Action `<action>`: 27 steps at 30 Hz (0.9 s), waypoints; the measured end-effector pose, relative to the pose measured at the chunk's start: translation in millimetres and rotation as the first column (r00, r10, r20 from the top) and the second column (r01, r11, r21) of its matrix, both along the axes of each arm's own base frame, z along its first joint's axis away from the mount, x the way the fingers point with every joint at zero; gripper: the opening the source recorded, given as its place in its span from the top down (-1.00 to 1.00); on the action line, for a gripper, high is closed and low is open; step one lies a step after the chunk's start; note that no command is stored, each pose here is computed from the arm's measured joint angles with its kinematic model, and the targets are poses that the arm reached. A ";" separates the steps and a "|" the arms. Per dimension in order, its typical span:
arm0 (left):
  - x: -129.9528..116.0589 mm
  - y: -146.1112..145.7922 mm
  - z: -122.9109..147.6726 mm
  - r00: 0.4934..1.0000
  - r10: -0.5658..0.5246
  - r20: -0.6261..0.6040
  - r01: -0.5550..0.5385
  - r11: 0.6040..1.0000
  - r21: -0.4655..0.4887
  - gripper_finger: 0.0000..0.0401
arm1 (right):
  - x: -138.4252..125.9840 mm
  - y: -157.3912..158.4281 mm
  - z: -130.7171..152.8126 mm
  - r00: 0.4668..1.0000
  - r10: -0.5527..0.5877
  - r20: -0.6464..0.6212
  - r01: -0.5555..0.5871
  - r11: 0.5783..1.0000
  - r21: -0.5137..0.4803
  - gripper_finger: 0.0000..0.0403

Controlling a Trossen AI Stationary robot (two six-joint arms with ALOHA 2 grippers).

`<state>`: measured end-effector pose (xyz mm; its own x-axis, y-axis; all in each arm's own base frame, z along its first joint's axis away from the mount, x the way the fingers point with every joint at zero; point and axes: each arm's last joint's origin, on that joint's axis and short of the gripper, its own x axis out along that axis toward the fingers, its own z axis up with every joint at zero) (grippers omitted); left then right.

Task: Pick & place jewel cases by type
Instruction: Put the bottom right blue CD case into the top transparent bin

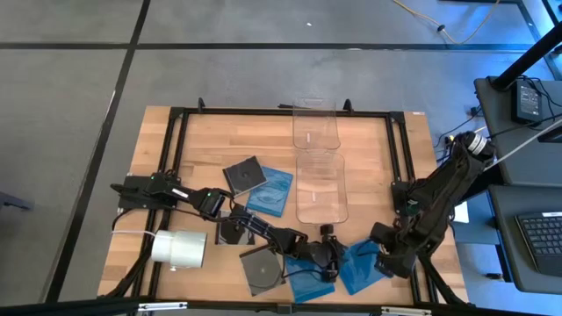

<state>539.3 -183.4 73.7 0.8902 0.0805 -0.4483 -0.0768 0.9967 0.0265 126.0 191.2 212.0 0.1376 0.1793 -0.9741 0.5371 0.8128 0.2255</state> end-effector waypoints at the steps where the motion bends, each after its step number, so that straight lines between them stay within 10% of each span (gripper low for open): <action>1: 0.0 0.0 0.0 1.000 0.004 0.000 -0.004 1.000 -0.005 0.08 | 0.2 4.0 0.4 1.000 -0.012 -0.028 0.013 0.999 0.035 -0.29; 8: -0.1 0.2 -0.1 1.000 0.014 0.001 -0.014 1.000 -0.015 0.08 | 7.8 39.6 -17.6 0.997 -0.026 -0.076 0.041 0.977 0.211 -0.29; 27: -0.9 -6.1 -0.2 0.997 -0.070 -0.008 0.069 0.989 -0.134 0.08 | 10.4 57.6 -86.9 0.942 -0.009 -0.334 0.025 0.999 0.043 -0.29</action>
